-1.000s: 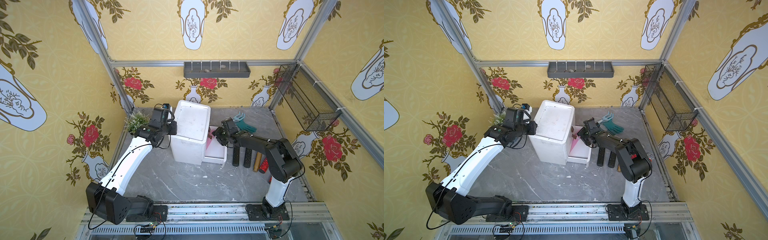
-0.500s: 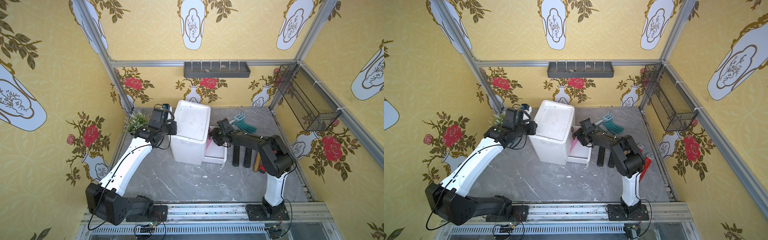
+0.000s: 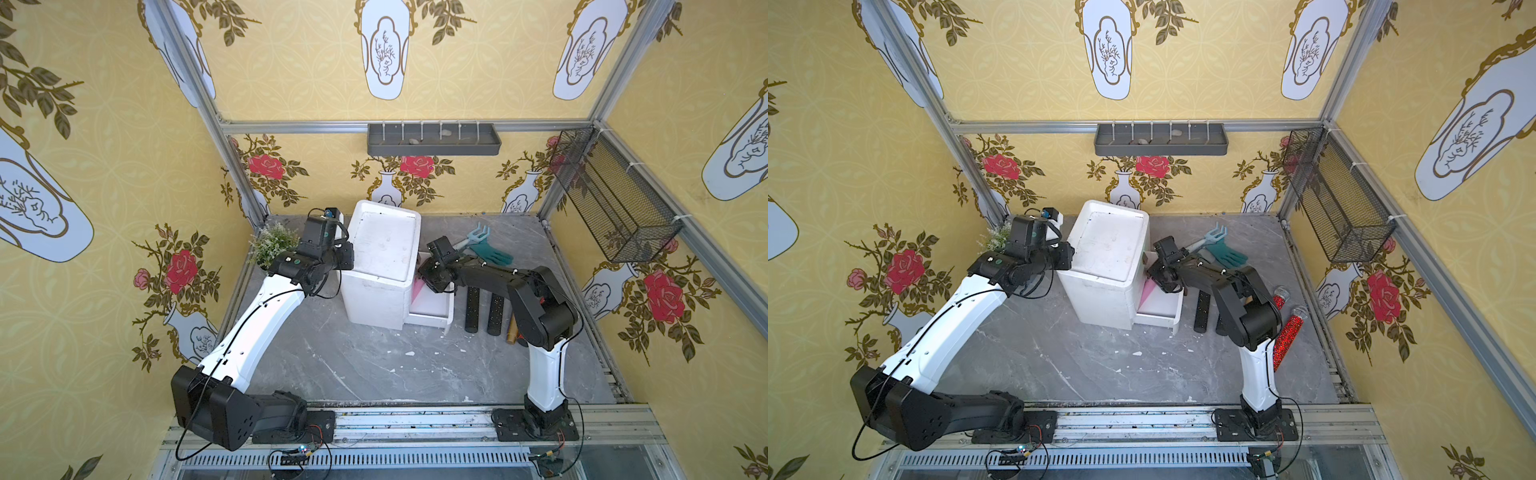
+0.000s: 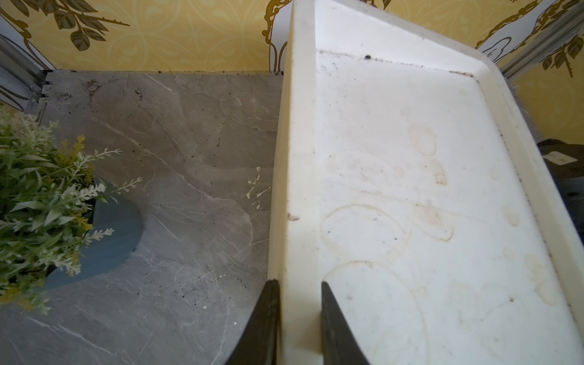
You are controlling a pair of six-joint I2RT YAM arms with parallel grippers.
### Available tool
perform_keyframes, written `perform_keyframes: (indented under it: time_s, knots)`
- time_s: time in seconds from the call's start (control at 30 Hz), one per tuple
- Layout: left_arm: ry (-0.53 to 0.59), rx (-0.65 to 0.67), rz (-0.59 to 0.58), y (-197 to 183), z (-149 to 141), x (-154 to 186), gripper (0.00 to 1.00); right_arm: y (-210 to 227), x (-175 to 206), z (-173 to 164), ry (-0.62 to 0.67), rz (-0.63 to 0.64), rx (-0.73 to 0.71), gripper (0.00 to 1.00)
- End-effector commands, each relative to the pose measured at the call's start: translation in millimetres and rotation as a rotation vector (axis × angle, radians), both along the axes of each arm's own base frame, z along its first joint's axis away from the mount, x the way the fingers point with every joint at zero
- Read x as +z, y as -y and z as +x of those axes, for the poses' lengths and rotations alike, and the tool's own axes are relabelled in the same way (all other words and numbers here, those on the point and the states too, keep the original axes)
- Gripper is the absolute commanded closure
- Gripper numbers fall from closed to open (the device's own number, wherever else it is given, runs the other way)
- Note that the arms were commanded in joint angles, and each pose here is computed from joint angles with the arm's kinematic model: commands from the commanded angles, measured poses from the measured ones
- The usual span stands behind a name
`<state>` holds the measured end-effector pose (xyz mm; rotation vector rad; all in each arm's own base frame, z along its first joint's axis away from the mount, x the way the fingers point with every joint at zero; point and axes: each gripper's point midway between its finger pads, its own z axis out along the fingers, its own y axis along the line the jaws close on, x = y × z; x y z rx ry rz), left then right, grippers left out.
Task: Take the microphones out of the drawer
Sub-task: Pick up the microphone from the drawer.
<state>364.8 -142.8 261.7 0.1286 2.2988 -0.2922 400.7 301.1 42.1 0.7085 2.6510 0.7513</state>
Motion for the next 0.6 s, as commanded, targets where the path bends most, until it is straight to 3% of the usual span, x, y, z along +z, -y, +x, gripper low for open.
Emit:
perform_keyframes:
  time_s: [0.0, 0.27, 0.57]
  knots:
    - [-0.123, -0.034, -0.007, 4.6, -17.4, -25.9, 1.00, 5.0, -4.5, -5.6, -0.007, -0.064, 0.037, 0.48]
    - [-0.121, -0.035, -0.015, 6.2, -16.6, -24.3, 1.00, 12.5, -0.5, -4.7, 0.005, -0.183, 0.081, 0.51]
    - [-0.117, -0.034, -0.016, 5.7, -17.1, -21.6, 1.00, 5.9, -21.2, -7.4, -0.044, -0.164, 0.087, 0.47]
